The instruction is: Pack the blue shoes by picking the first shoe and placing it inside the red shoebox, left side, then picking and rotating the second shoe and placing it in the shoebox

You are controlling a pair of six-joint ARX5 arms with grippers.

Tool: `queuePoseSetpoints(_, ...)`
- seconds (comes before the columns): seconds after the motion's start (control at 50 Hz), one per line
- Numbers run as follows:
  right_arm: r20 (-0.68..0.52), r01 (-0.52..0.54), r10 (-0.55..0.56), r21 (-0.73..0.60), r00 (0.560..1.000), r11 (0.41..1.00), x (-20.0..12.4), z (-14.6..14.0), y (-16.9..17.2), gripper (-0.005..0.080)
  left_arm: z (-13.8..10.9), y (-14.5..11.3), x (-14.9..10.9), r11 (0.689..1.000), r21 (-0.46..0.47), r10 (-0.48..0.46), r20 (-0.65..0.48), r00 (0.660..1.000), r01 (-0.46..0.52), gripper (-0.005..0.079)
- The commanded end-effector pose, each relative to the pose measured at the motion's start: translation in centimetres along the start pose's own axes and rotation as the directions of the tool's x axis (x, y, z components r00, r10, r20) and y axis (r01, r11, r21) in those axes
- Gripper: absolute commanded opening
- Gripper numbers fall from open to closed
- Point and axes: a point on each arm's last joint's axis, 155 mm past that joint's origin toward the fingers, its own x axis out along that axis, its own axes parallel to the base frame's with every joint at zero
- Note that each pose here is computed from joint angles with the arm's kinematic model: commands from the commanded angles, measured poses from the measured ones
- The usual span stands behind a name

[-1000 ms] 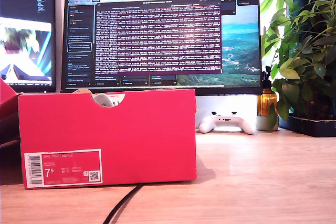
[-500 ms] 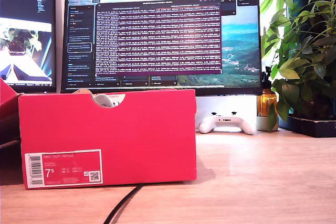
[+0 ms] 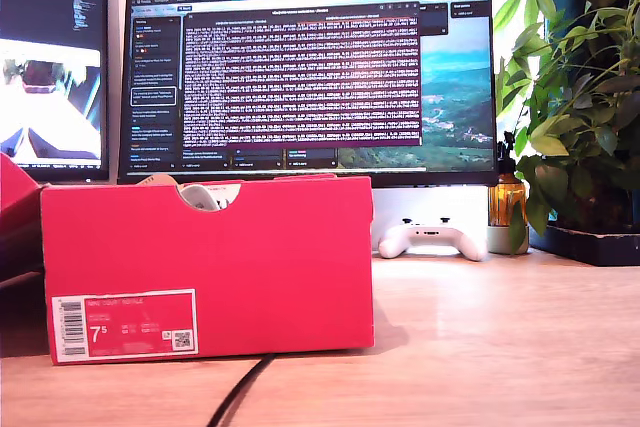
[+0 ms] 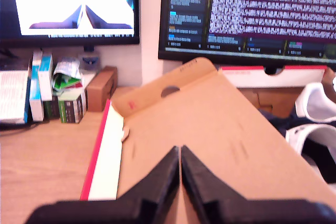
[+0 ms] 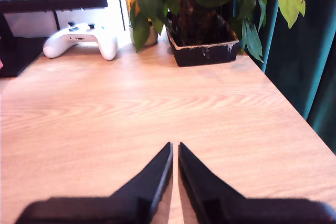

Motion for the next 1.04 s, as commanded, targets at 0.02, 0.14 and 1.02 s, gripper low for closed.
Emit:
queuePoseSetpoints(0.02, -0.016, -0.006, 0.007, 0.013, 1.0, 1.0, 0.2, -0.7, 0.2, -0.0007, -2.1, 0.3, 0.1, 1.0, 0.009, 0.004, -0.055, 0.998, -0.004, -0.0019)
queuePoseSetpoints(0.14, -0.014, -0.006, 0.007, 0.081, 1.0, 0.997, 0.2, -0.7, 0.2, -0.0007, -3.1, 0.3, -0.2, 1.0, 0.025, 0.004, -0.094, 0.996, -0.001, -0.0019)
queuePoseSetpoints(1.02, -0.008, -0.003, 0.004, 0.106, 1.0, 0.994, 0.2, -0.5, 0.1, -0.0007, -4.9, -0.2, -1.3, 0.999, 0.032, -0.027, -0.153, 0.988, 0.032, -0.0019)
